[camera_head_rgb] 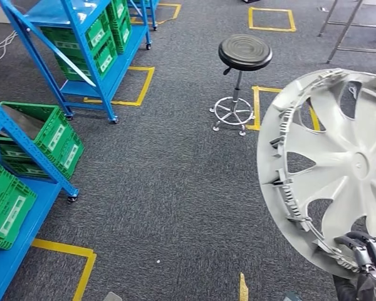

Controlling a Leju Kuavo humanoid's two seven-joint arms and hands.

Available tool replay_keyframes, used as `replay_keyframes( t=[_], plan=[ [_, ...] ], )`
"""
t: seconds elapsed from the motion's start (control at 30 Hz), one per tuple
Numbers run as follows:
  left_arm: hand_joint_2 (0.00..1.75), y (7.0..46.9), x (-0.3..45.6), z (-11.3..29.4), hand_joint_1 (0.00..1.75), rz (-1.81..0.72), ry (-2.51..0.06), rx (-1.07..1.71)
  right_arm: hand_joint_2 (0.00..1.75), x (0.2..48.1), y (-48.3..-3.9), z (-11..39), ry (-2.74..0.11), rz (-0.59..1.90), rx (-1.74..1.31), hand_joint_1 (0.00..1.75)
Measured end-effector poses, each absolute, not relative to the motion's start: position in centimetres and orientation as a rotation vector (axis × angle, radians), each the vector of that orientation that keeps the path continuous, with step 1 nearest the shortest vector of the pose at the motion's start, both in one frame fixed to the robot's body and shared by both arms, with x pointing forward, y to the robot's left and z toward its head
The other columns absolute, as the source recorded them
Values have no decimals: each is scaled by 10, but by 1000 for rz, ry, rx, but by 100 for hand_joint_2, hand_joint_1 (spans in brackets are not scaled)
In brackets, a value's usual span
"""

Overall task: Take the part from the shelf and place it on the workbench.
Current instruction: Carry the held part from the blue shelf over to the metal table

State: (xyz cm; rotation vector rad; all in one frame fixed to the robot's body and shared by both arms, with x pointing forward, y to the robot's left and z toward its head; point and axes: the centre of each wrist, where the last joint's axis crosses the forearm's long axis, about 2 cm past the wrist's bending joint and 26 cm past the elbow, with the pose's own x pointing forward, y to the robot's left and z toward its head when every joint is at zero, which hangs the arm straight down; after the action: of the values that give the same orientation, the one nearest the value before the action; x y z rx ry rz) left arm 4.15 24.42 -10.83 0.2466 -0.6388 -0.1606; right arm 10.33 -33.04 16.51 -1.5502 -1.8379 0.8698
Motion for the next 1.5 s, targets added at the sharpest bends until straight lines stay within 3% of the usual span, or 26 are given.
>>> replay_keyframes(
  t=[0.7, 1.5],
  plan=[
    [175, 243, 43, -108, 0, -180, -622, 253, 175, 75, -329, 169, -1793, 905, -1500, 175],
    [175, 208, 73, -99, 0, -423, -634, 152, 175, 48, -330, 193, -1796, 958, -1576, 175]
  ],
)
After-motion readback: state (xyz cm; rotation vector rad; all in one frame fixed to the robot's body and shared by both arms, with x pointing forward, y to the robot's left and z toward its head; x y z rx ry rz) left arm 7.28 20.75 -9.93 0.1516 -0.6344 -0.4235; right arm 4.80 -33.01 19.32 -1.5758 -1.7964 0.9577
